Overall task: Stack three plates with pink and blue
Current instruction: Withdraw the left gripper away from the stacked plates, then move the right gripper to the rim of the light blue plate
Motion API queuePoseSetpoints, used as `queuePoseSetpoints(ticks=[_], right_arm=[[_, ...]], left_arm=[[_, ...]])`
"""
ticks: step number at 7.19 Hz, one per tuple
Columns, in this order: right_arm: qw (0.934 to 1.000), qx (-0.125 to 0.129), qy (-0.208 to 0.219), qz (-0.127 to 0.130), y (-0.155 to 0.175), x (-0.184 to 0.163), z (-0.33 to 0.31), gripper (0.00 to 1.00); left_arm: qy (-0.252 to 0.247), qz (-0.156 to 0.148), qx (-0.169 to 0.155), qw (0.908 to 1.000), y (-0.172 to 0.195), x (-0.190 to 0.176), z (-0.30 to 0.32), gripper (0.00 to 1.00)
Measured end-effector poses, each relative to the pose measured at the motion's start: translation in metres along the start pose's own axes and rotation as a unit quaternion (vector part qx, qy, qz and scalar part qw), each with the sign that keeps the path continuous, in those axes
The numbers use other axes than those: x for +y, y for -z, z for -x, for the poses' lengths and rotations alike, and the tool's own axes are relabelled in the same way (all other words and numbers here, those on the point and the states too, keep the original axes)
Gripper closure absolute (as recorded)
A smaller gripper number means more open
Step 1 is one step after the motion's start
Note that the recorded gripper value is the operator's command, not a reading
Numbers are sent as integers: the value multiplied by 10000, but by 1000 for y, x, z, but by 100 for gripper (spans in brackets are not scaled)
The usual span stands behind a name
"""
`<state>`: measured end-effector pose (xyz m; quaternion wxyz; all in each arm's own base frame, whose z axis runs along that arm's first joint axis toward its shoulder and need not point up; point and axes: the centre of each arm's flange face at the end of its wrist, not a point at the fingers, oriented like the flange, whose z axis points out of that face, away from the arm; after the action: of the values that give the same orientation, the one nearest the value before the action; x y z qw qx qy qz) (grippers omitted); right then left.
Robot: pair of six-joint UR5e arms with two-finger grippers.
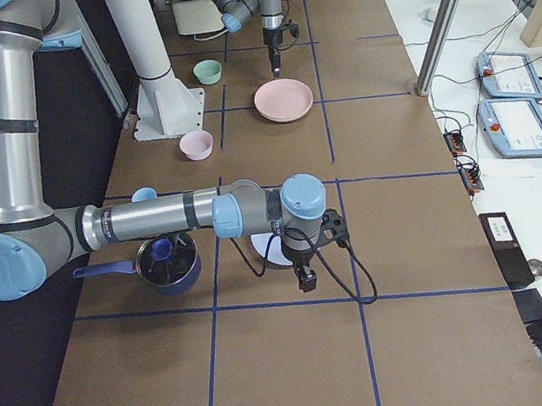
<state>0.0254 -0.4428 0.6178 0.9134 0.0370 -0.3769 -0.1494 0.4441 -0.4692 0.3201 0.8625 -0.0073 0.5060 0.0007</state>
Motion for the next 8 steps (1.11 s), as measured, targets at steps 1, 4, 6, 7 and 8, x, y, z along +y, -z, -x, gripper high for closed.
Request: queuePoseSetpoints(ticks=[1,4,6,7,8], right_arm=[[10000,-50,21,-34,2,-3,2,0],[9999,-104,46,-69,4,-7,5,0],[9999,-111,30,-78,5,-8,6,0],[9999,-115,-73,-88,5,-11,7,0],[9995,-142,-267,-118,6,-15,12,0]], left_arm=[[-508,28,-283,9983,32,-9,51,0],[-1538,248,-1259,9797,160,16,255,0],[-1418,227,-1377,9800,244,46,396,0],[-1182,168,-1262,9848,276,66,453,0],[-965,127,-1178,9883,296,90,495,0]])
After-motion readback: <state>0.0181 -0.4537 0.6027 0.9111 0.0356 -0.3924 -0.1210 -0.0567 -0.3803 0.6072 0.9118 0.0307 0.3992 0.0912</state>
